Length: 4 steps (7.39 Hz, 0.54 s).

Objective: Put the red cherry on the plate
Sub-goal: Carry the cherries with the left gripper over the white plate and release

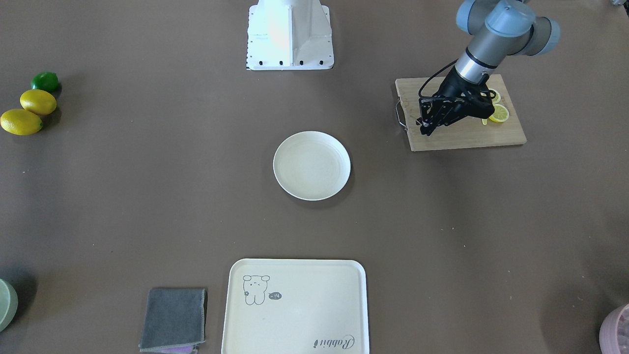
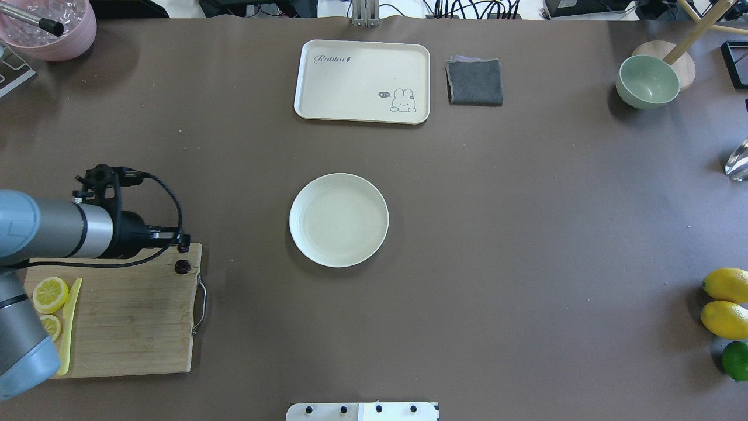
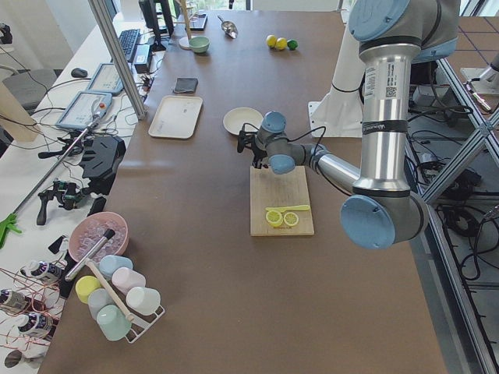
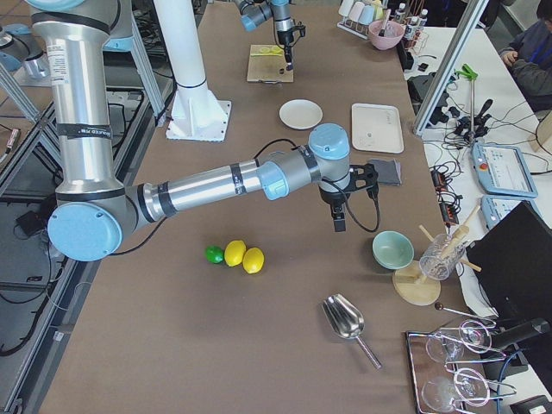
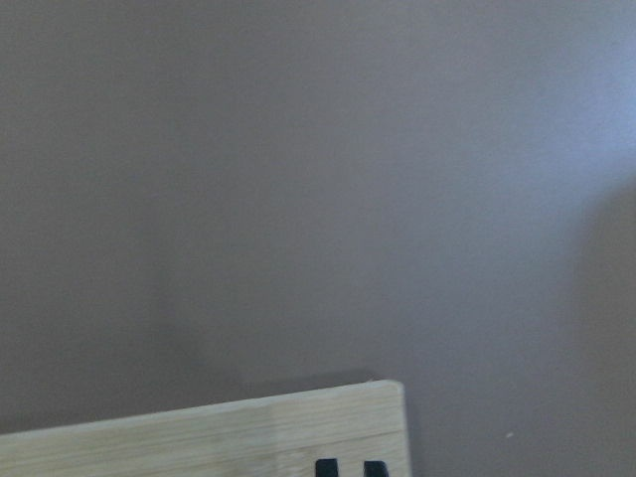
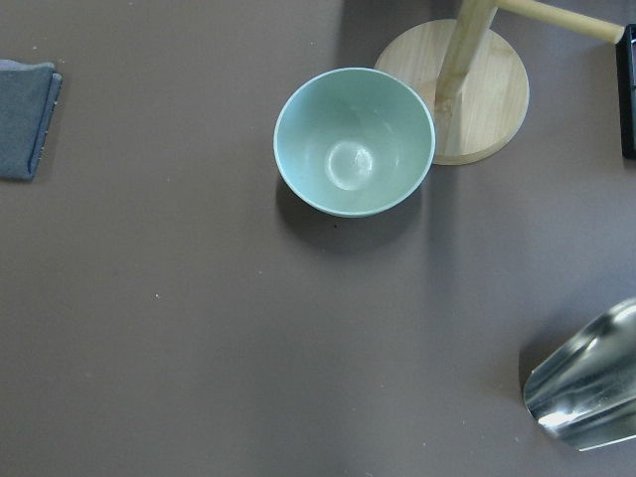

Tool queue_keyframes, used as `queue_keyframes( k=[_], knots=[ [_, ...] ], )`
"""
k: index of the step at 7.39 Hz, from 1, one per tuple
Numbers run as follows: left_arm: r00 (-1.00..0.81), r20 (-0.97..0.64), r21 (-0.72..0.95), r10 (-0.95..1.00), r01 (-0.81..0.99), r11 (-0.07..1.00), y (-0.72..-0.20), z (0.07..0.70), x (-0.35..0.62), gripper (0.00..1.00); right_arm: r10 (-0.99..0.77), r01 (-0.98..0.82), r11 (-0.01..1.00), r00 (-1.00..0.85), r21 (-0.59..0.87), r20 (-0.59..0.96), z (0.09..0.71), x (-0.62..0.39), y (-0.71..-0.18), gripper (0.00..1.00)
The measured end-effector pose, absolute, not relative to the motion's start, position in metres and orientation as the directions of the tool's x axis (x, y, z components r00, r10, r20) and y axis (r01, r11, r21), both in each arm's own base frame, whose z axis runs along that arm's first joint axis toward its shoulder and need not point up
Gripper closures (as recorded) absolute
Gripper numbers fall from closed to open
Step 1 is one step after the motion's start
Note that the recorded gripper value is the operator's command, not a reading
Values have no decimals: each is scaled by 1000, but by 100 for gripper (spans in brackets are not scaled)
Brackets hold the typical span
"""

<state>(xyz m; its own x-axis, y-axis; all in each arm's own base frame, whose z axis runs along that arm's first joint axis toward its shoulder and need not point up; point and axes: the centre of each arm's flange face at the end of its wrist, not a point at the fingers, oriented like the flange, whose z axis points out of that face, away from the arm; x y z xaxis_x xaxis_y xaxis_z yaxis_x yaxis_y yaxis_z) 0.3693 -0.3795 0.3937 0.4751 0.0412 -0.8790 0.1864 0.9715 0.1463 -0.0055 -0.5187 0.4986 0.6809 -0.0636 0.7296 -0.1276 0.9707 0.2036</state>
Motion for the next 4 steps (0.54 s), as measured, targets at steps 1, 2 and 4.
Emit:
queue_keyframes(
  k=[1,2,4],
  knots=[
    [454,-891,116,9,209,971,-397,352,394,100,-57,-124,973,691,196,721,511,-1,-511,0],
    [435,-900,79,-30,231,970,-416,312,423,100,-53,-119,974,702,190,711,523,5,-503,0],
    [405,-909,17,-99,272,962,-449,254,480,29,-41,-115,978,716,176,697,543,15,-487,0]
  ],
)
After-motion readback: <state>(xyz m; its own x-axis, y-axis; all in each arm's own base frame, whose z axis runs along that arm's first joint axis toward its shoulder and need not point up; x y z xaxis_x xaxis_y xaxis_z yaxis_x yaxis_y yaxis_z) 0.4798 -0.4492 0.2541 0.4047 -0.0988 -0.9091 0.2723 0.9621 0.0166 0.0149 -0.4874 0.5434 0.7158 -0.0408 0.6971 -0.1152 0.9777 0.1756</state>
